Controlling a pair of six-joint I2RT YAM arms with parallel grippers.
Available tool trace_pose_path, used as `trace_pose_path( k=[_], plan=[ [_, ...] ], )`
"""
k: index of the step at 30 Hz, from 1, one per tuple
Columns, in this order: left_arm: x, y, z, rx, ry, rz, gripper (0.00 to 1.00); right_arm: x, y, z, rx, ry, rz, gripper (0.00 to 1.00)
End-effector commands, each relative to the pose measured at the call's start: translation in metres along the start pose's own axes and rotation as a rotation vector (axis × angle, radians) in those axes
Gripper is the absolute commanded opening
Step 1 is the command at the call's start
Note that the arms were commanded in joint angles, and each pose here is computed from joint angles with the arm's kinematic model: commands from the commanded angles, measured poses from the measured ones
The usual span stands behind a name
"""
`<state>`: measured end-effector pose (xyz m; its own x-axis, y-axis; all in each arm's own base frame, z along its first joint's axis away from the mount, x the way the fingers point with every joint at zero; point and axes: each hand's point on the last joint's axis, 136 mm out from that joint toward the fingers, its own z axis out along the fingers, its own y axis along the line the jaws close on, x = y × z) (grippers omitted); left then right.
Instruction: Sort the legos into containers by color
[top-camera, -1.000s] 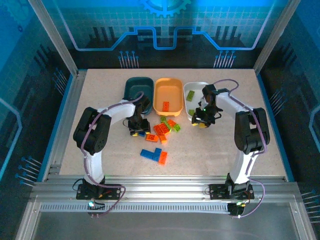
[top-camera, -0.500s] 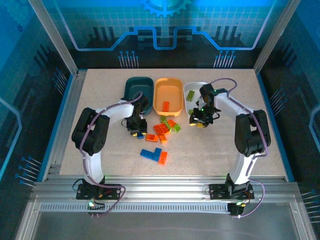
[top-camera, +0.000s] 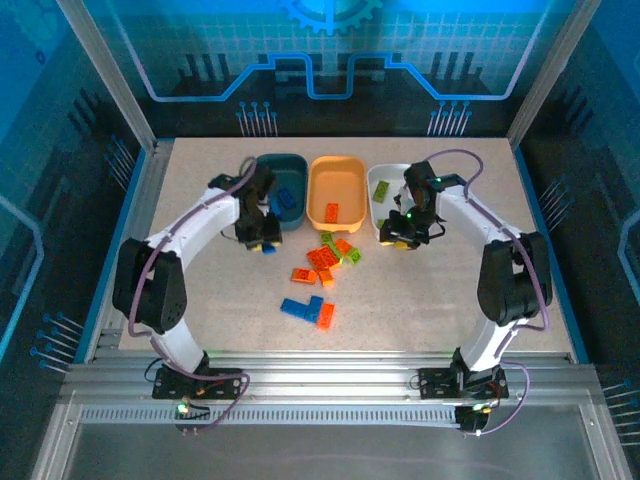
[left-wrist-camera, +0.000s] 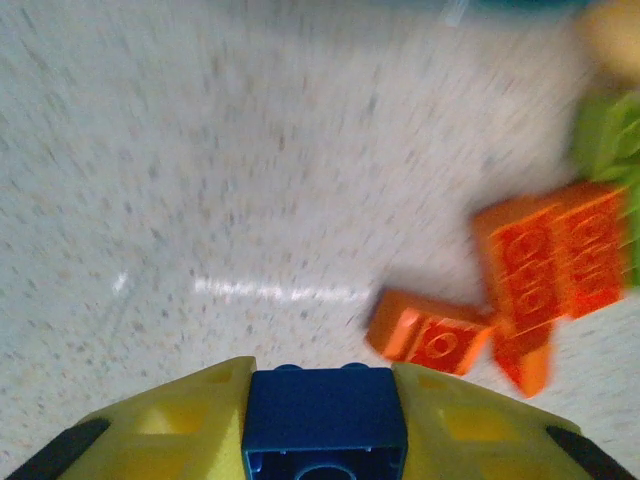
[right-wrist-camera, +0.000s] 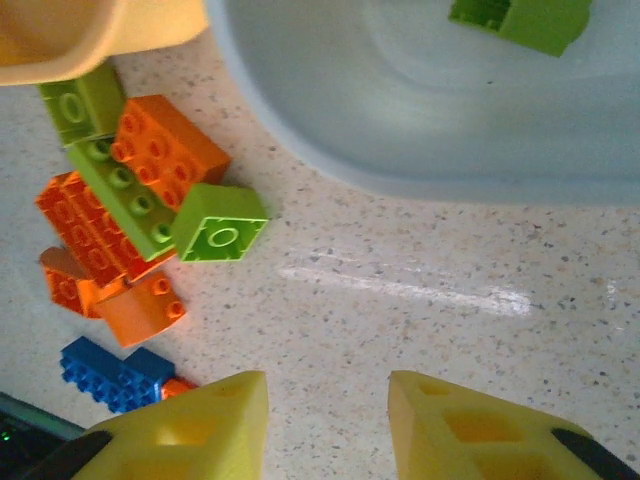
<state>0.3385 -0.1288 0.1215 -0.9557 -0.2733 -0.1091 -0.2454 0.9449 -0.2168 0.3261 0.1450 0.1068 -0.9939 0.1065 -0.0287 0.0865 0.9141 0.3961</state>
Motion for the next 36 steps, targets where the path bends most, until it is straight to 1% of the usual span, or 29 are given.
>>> trace_pose_path(
  k=[1, 4, 7, 10, 14, 17, 21, 25, 27, 31, 36],
  plan=[
    [-0.037, 0.0, -0.026, 0.017, -0.063, -0.035, 0.36, 0.008, 0.016, -0.017, -0.049, -0.019, -0.028, 0.38],
    [-0.074, -0.01, -0.025, 0.01, -0.089, -0.019, 0.36, 0.01, 0.017, -0.021, -0.057, -0.033, -0.04, 0.38],
    [-0.106, -0.018, -0.012, -0.007, -0.092, -0.012, 0.36, 0.011, 0.018, -0.027, -0.059, -0.044, -0.051, 0.38],
    [-0.128, -0.021, 0.007, -0.019, -0.074, -0.024, 0.36, 0.011, 0.02, -0.037, -0.061, -0.077, -0.062, 0.39],
    [-0.145, -0.019, 0.027, -0.03, -0.053, -0.036, 0.36, 0.011, 0.014, -0.046, -0.03, -0.101, -0.065, 0.41],
    [-0.151, -0.018, 0.039, -0.031, -0.036, -0.04, 0.36, 0.013, 0.013, -0.045, -0.03, -0.084, -0.053, 0.42],
    [-0.151, -0.02, 0.053, -0.03, -0.003, -0.042, 0.37, 0.016, 0.024, -0.034, -0.028, -0.038, -0.076, 0.43],
    [-0.147, -0.021, 0.057, -0.023, 0.022, -0.049, 0.43, 0.022, 0.052, -0.024, -0.044, 0.005, -0.135, 0.46],
    [-0.148, -0.021, 0.057, -0.021, 0.021, -0.05, 0.47, 0.029, 0.068, -0.015, -0.051, 0.029, -0.194, 0.48],
    [-0.147, -0.028, 0.049, 0.005, 0.01, -0.051, 0.55, 0.053, 0.087, 0.016, -0.021, 0.096, -0.297, 0.5],
    [-0.135, -0.043, 0.011, 0.042, -0.053, -0.008, 0.64, 0.079, 0.105, 0.044, 0.019, 0.156, -0.38, 0.53]
  ],
)
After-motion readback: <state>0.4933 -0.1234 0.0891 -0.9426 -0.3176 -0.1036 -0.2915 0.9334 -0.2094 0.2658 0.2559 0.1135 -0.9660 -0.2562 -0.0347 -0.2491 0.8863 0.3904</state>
